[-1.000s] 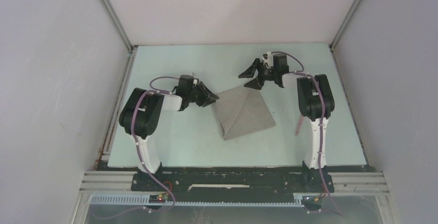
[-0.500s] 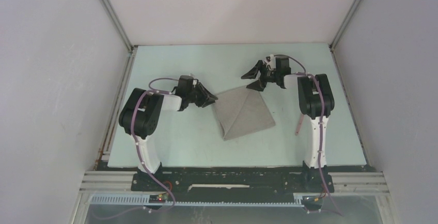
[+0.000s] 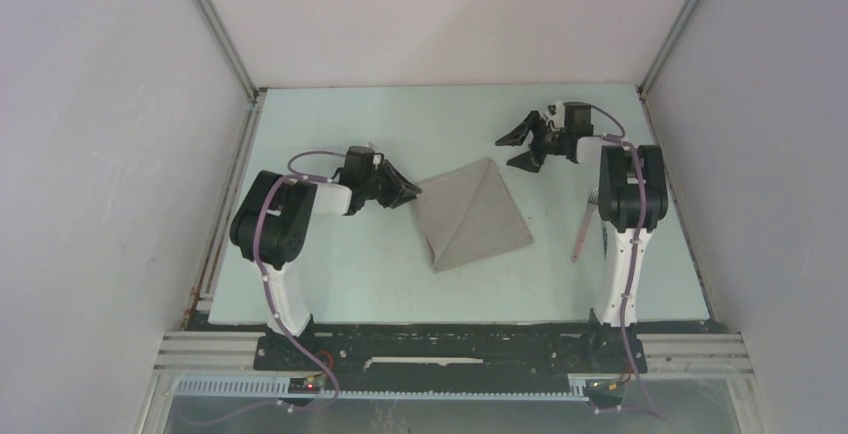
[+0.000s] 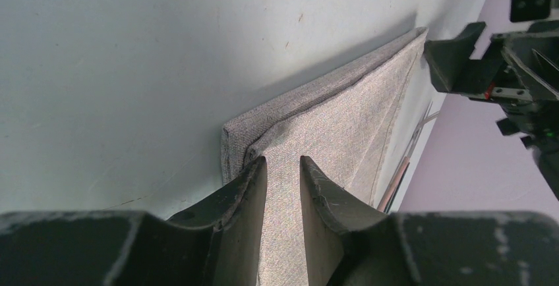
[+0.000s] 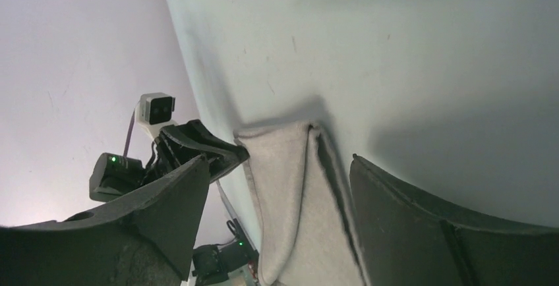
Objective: Fold the napkin into a case and place the utensils inside
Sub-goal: Smooth out the upper triangle-folded napkin at the center of the board.
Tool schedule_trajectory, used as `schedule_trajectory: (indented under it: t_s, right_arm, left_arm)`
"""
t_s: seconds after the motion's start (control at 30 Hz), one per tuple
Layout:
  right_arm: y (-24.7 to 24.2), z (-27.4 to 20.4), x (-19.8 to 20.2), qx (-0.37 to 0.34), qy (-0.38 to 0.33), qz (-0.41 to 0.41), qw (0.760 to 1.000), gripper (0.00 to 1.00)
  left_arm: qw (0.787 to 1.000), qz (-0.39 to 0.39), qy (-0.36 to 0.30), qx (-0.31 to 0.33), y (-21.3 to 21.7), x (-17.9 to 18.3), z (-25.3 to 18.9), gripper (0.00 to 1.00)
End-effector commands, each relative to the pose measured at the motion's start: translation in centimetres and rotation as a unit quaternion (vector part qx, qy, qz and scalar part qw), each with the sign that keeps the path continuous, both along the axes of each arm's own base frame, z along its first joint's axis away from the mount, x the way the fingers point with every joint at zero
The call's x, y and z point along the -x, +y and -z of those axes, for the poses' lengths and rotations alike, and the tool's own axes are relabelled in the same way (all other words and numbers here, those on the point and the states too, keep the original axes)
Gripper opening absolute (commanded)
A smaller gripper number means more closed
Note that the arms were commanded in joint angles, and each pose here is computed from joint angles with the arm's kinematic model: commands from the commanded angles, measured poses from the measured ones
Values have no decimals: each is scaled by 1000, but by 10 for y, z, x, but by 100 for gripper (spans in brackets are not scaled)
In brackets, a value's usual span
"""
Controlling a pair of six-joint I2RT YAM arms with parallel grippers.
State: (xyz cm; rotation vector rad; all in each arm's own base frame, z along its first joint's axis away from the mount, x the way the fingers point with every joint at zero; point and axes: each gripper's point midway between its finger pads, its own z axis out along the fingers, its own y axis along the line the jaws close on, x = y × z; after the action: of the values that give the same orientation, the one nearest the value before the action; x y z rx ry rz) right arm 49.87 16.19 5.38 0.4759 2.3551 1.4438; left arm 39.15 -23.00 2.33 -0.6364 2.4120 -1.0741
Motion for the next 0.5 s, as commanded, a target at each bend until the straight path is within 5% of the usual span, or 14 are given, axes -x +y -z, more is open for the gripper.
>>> schedule_trajectory:
  t_s: [0.0, 0.3, 0.47]
  right_arm:
    - [7, -93, 22, 17, -74, -6, 997, 88]
    - [165, -68, 119, -81, -11, -134, 988, 86]
    - [195, -53, 167, -113, 6, -177, 978, 86]
  left_arm:
    - [999, -12, 24, -23, 13, 5, 15, 35]
    - [1000, -11, 20, -12, 10, 1, 10, 36]
    - [1000, -10, 23, -17, 11, 4, 14, 36]
